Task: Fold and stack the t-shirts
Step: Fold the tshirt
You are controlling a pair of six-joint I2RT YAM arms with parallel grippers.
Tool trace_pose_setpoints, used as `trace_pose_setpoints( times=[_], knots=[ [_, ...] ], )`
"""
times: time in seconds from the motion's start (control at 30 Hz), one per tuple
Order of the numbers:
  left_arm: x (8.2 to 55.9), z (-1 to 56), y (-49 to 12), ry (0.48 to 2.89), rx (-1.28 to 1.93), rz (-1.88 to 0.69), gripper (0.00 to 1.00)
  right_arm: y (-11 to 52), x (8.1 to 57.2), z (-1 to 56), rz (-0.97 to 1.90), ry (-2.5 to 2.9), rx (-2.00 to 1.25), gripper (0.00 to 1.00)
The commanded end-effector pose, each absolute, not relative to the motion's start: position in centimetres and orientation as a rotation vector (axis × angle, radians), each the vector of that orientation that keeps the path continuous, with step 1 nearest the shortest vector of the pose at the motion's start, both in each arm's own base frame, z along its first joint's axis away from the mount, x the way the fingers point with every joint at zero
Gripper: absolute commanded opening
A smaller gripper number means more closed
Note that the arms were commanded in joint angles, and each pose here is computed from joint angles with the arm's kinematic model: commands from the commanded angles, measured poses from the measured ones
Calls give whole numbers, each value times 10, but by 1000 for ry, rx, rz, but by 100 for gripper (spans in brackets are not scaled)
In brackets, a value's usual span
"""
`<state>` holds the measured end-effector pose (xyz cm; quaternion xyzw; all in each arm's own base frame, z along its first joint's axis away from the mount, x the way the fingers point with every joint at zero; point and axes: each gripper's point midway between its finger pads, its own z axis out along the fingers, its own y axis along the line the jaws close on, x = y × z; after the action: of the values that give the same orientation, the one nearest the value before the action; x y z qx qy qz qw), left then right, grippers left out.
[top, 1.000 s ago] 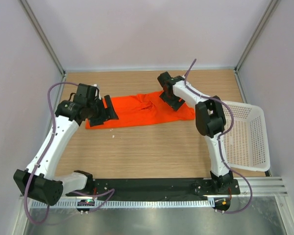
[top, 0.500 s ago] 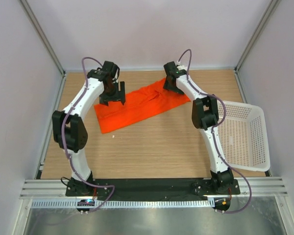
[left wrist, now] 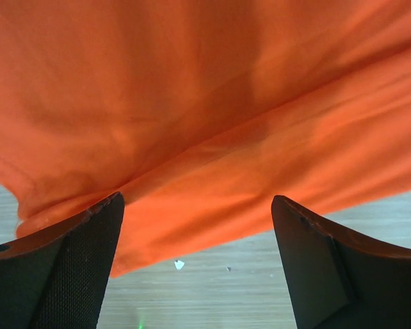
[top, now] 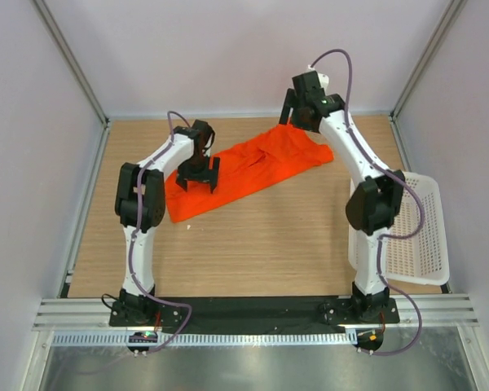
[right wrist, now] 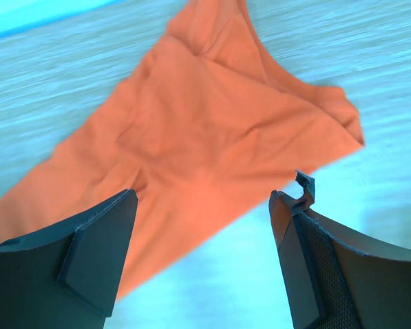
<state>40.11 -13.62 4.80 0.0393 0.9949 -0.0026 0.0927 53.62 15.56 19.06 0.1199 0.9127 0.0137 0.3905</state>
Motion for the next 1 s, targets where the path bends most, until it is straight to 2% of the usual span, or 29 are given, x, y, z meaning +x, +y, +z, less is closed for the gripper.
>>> trace_pose_setpoints(
  times=[0.0,0.17,0.37,0.57,0.73,0.83,0.97],
  knots=[
    [405,27,-132,2964,99,39,88,160,484,241,137,2310,249,85],
    [370,7,-139,3077,-38,4,83,136,433,235,84,2340,230,85],
    [293,4,-177,3182,-134,-68,81,121,419,210,14,2373,228,86],
    [221,29,-276,3184,-257,-407,82,135,447,191,49,2387,223,86],
    [208,74,-336,3072,-251,-681,84,150,481,166,61,2409,203,85],
    [212,106,-343,2996,-225,-752,84,160,501,145,57,2431,195,85],
    [223,140,-329,2908,-166,-700,86,172,530,114,50,2445,164,85]
  ],
)
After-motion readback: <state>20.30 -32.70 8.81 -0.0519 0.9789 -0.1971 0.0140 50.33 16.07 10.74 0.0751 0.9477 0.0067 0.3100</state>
